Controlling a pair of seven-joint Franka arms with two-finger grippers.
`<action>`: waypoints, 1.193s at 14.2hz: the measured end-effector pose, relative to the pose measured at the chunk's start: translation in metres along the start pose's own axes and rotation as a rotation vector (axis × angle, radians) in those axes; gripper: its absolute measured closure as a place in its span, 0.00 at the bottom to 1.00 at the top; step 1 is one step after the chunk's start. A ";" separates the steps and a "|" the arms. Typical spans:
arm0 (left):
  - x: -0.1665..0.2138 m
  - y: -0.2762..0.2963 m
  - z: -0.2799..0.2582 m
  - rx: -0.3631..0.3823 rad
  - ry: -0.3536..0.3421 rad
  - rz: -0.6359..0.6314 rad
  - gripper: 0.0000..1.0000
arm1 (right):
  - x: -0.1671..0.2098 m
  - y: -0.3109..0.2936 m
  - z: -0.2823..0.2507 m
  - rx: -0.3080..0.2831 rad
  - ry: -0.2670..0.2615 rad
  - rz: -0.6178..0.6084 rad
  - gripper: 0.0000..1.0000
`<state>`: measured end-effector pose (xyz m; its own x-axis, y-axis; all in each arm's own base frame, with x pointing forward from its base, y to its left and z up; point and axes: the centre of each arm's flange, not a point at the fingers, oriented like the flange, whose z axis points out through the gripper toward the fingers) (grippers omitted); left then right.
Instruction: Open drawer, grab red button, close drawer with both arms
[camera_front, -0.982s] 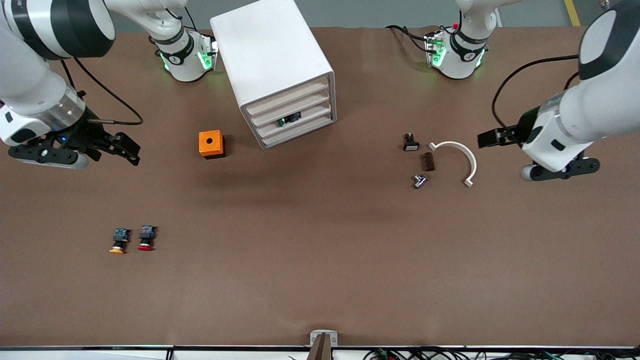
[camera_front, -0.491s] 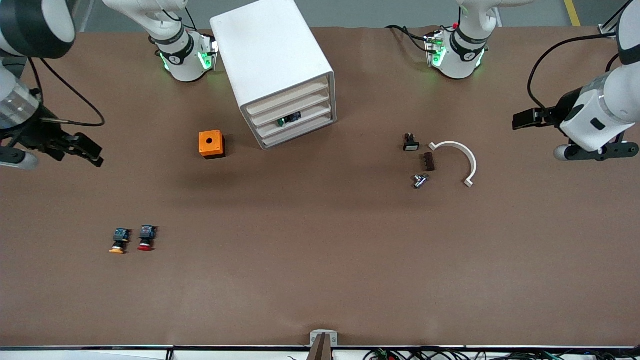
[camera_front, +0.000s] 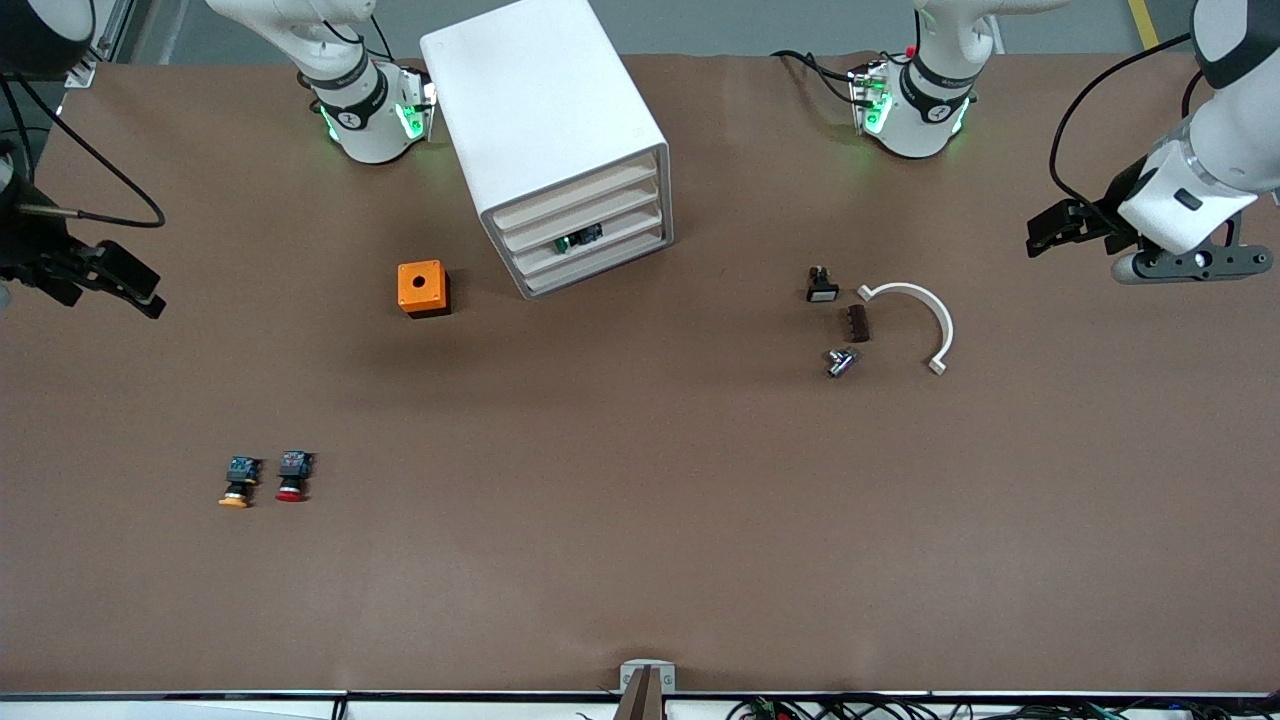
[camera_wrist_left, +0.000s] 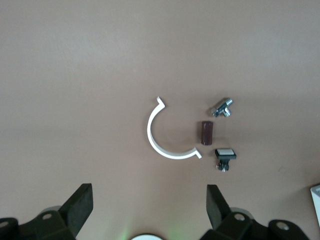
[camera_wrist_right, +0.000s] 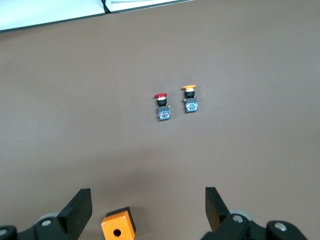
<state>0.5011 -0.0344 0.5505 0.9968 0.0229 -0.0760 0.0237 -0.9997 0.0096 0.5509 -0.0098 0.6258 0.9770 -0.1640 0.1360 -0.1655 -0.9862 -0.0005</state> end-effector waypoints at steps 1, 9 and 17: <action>0.000 0.000 -0.007 -0.002 0.026 0.000 0.00 | -0.001 0.000 -0.010 0.005 -0.008 0.001 0.00; -0.017 0.000 -0.083 -0.004 0.056 0.003 0.00 | 0.011 -0.003 -0.040 0.029 -0.064 0.002 0.00; -0.015 0.000 -0.077 -0.002 0.024 0.003 0.00 | 0.011 -0.004 -0.045 0.030 -0.065 0.000 0.00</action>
<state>0.4921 -0.0339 0.6281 0.9984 0.0203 -0.0522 0.0209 -0.9997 0.0117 0.5564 -0.0069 0.6719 0.9839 -0.1639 0.0712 -0.1621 -0.9863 -0.0302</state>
